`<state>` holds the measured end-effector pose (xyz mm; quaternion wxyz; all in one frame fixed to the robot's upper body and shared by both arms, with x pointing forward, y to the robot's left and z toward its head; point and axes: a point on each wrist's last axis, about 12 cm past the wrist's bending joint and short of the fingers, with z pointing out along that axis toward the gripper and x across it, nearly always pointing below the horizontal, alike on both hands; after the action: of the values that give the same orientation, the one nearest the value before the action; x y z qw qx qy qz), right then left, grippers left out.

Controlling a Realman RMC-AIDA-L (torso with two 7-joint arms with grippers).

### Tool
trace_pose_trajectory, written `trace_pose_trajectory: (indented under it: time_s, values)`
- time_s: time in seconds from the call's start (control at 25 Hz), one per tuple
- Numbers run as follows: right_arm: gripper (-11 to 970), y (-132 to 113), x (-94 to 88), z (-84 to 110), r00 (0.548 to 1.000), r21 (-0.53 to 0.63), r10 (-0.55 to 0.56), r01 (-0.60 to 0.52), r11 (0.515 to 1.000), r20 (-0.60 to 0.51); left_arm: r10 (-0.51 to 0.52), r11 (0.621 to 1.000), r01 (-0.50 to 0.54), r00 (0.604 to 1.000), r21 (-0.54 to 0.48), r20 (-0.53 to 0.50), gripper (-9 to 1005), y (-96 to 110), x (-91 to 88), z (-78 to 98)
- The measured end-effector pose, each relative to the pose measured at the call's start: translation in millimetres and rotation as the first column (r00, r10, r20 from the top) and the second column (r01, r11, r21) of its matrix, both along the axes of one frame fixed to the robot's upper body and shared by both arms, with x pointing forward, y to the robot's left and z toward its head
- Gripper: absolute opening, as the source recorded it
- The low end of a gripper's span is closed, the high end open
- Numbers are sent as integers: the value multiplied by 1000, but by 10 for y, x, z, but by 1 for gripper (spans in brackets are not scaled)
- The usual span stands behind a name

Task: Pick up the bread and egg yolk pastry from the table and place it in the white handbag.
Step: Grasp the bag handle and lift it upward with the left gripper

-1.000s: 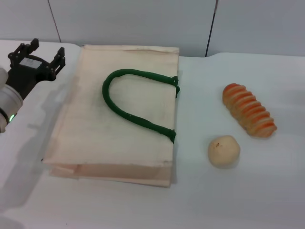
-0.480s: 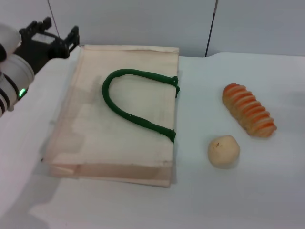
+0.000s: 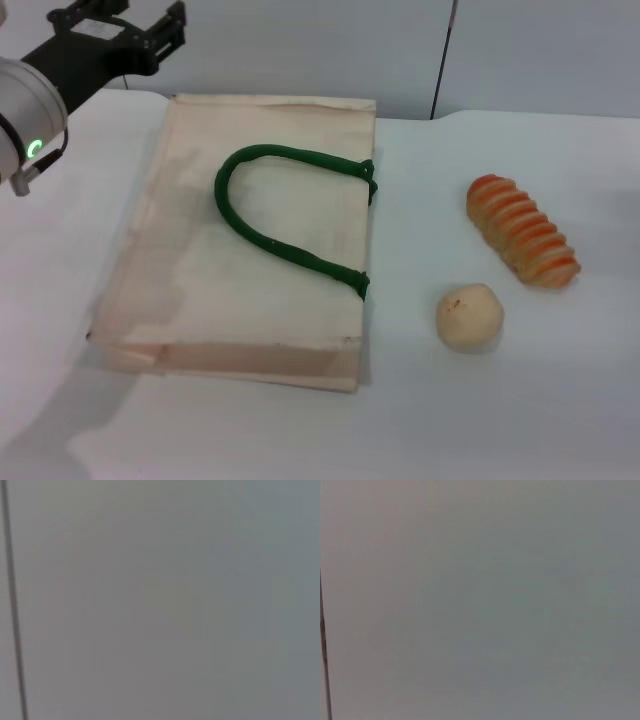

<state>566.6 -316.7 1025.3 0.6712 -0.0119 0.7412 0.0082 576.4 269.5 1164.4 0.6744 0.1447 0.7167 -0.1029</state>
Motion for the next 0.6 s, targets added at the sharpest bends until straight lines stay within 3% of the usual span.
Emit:
trace_pose_trajectory:
  time_s: [0.36, 0.6]
  values:
    - [698, 14, 24, 2, 1000, -3, 5, -5, 1000, -10, -111, 992, 110, 994, -68, -9, 692, 0, -5, 145]
    - [698, 24, 41, 2, 1000, -4, 7, -7, 1000, -16, -170, 985, 169, 984, -27, -52, 692, 27, 58, 168]
